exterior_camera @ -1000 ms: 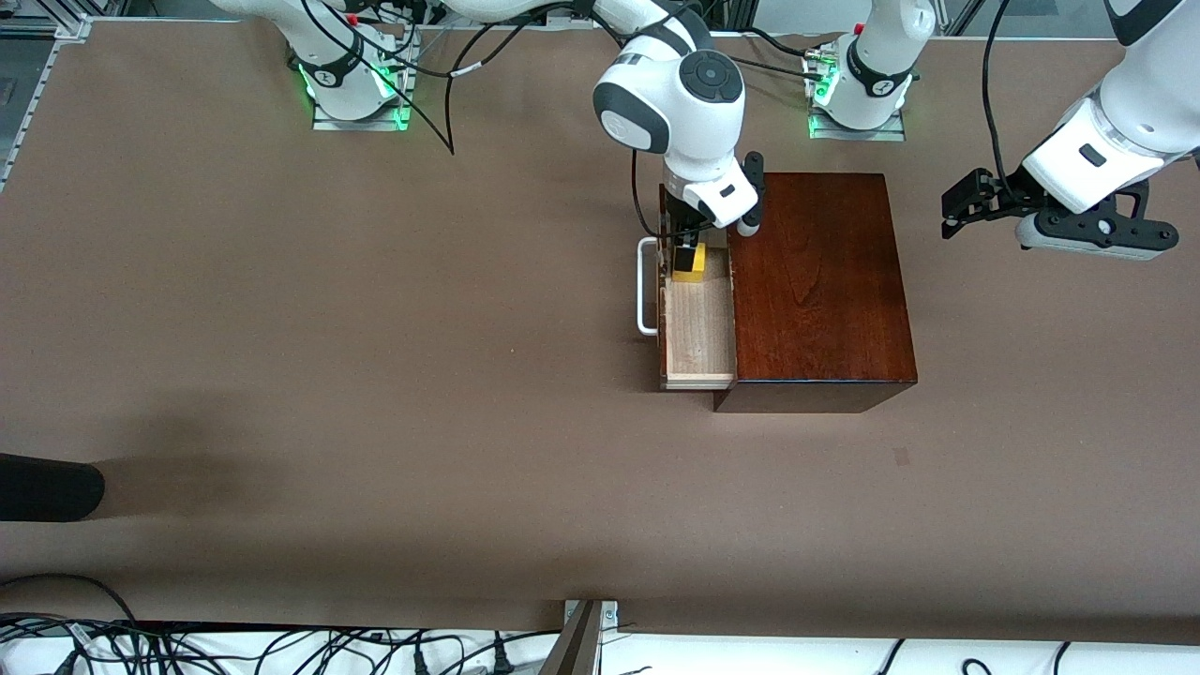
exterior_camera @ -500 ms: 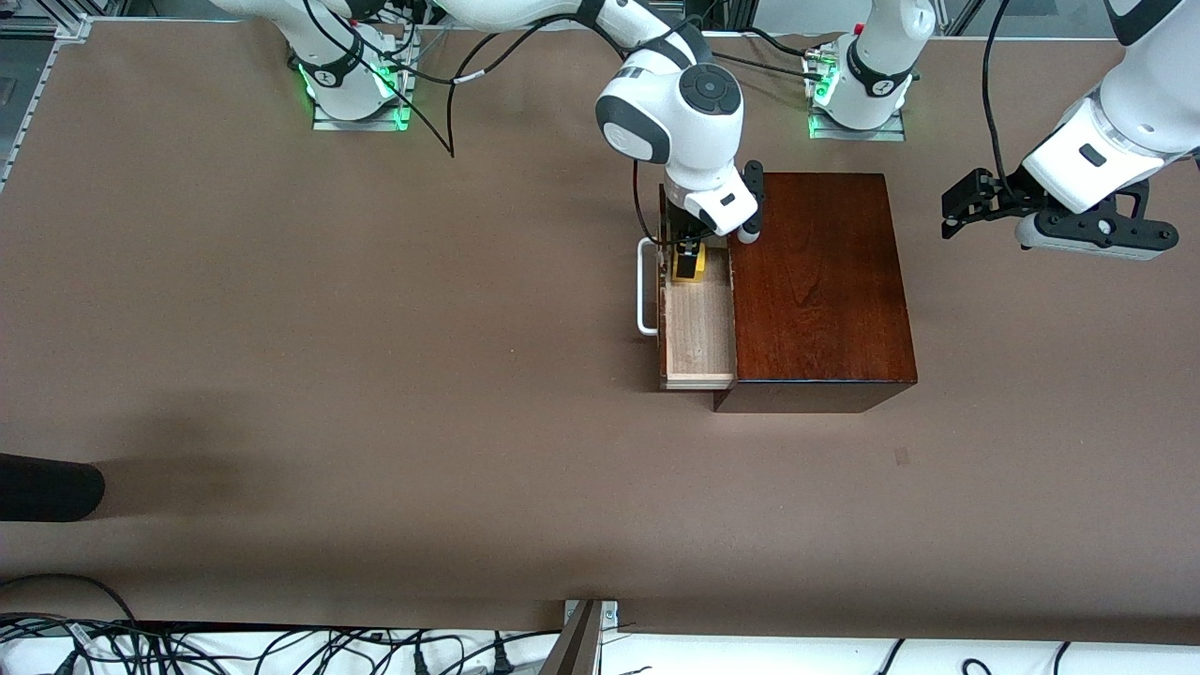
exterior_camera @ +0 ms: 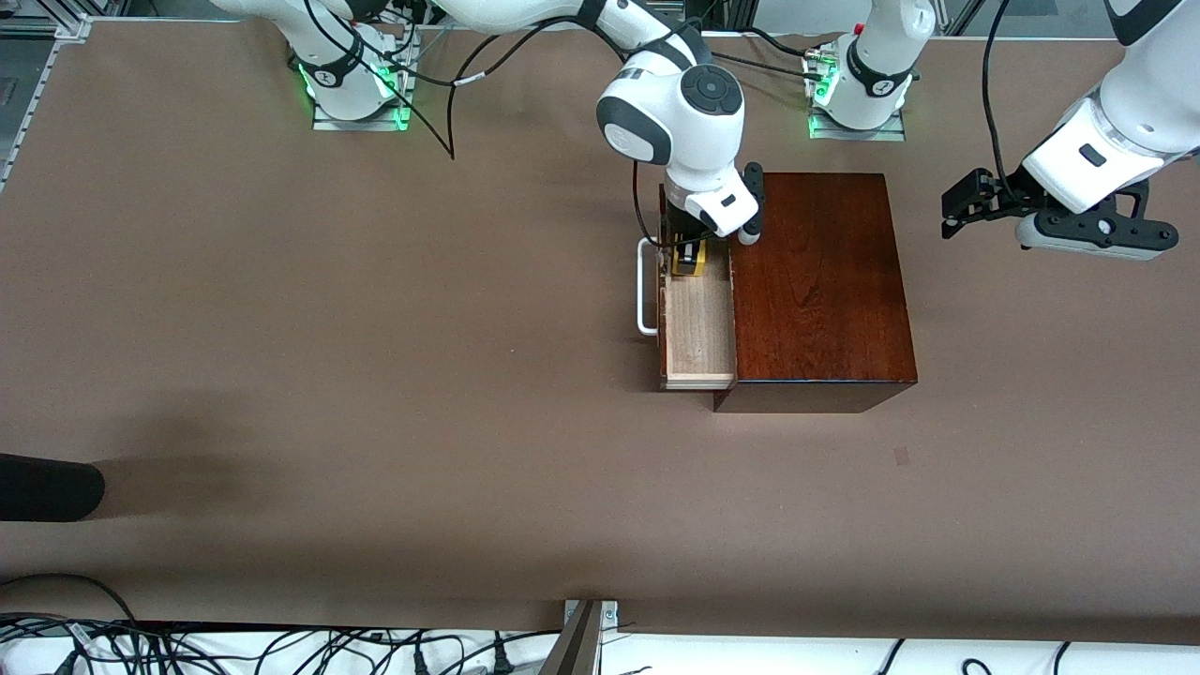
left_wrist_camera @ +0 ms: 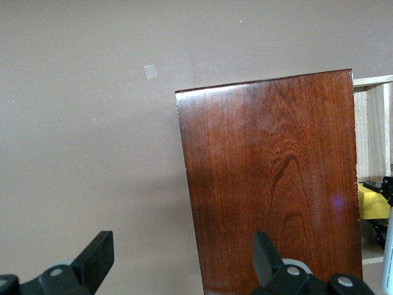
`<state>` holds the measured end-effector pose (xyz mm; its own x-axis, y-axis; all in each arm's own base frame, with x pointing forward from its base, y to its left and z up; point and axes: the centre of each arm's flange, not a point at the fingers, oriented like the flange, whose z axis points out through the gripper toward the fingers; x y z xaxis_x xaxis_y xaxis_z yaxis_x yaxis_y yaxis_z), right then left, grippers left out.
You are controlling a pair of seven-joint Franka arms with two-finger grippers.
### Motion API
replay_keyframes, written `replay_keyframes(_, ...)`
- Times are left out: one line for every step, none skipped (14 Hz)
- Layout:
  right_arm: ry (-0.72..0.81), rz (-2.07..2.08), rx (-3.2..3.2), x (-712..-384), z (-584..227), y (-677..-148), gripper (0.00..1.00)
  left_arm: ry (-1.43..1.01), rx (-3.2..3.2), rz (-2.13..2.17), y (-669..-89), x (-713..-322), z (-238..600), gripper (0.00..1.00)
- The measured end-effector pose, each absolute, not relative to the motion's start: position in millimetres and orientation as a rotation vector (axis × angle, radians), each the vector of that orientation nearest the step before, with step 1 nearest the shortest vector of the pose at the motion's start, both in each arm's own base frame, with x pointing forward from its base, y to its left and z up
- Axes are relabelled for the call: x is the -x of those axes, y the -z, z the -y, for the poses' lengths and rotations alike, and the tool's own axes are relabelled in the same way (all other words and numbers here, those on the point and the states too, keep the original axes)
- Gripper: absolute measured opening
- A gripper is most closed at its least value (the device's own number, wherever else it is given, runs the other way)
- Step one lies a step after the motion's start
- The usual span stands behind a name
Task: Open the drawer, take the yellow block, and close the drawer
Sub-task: 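Lower the right gripper and close it on the yellow cube, then lift the cube with the right gripper while the left gripper reaches the drawer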
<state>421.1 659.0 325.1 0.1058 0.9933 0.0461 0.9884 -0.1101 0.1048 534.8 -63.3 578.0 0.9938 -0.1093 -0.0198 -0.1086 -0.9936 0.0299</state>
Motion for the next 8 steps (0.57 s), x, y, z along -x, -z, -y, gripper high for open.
replay_keyframes(-0.160,-2.058,-2.302,-422,-659,-339,0.56,0.033,-3.108,0.170,-578,-535,63,1.00)
replay_keyframes(-0.165,-2.052,-2.307,-424,-659,-359,0.56,0.033,-3.108,0.170,-578,-535,63,1.00)
replay_keyframes(-0.179,-2.046,-2.312,-424,-659,-382,0.56,0.033,-3.108,0.170,-578,-535,63,1.00)
replay_keyframes(-0.204,-2.039,-2.321,-424,-657,-409,0.56,0.033,-3.108,0.170,-578,-535,63,1.00)
replay_keyframes(-0.226,-2.019,-2.339,-425,-652,-434,0.56,0.033,-3.108,0.170,-578,-535,63,1.00)
replay_keyframes(-0.241,-1.986,-2.364,-431,-641,-459,0.56,0.033,-3.108,0.170,-578,-535,63,1.00)
replay_keyframes(-0.257,-1.943,-2.396,-443,-625,-484,0.56,0.033,-3.108,0.170,-578,-535,63,1.00)
replay_keyframes(-0.268,-1.888,-2.434,-462,-599,-510,0.56,0.033,-3.108,0.170,-578,-535,63,1.00)
